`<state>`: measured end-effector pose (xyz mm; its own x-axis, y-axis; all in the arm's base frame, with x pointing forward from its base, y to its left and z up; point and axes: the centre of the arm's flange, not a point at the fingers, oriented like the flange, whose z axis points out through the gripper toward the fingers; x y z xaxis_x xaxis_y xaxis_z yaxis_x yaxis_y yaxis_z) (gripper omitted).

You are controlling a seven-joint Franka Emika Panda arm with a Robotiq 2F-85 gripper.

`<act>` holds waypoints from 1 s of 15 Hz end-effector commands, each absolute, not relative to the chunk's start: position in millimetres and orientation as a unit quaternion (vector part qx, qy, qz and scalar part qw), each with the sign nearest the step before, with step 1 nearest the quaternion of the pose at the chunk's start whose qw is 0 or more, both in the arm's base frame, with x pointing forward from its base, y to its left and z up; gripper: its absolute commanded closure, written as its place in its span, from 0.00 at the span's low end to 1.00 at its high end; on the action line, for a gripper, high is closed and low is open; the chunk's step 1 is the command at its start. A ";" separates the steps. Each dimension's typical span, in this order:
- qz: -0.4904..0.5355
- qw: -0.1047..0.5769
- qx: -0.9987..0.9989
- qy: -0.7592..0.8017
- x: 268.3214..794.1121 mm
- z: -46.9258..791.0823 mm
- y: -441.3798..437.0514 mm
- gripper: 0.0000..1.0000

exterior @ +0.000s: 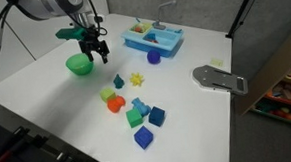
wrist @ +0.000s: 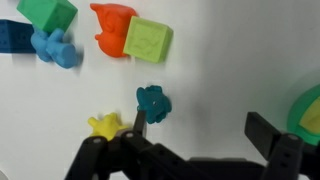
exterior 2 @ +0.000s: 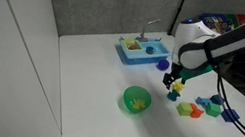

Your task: Move the green object from the bowl to the table

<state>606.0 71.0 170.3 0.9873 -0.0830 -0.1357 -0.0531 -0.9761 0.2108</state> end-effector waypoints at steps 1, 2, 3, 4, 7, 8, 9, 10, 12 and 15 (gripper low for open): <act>-0.099 0.075 0.991 -0.039 585.5 213.1 76.9 0.00; -0.107 0.069 0.991 -0.040 582.3 221.7 80.5 0.00; -0.113 0.062 0.991 -0.042 579.0 231.7 84.4 0.00; -0.118 0.055 0.990 -0.044 575.8 242.6 87.5 0.00; -0.133 0.038 0.989 -0.045 565.1 273.8 95.8 0.00; -0.137 0.034 0.989 -0.044 561.1 284.2 98.0 0.00; -0.141 0.028 0.989 -0.039 556.0 295.6 99.4 0.00; -0.144 0.021 0.989 -0.035 550.5 305.8 100.3 0.00; -0.148 0.012 0.989 -0.025 536.9 324.0 102.4 0.00; -0.148 0.016 0.989 -0.016 512.1 350.0 105.2 0.00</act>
<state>544.9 109.7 320.5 0.9552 -0.0607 -0.2897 -0.0464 -0.9973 0.0562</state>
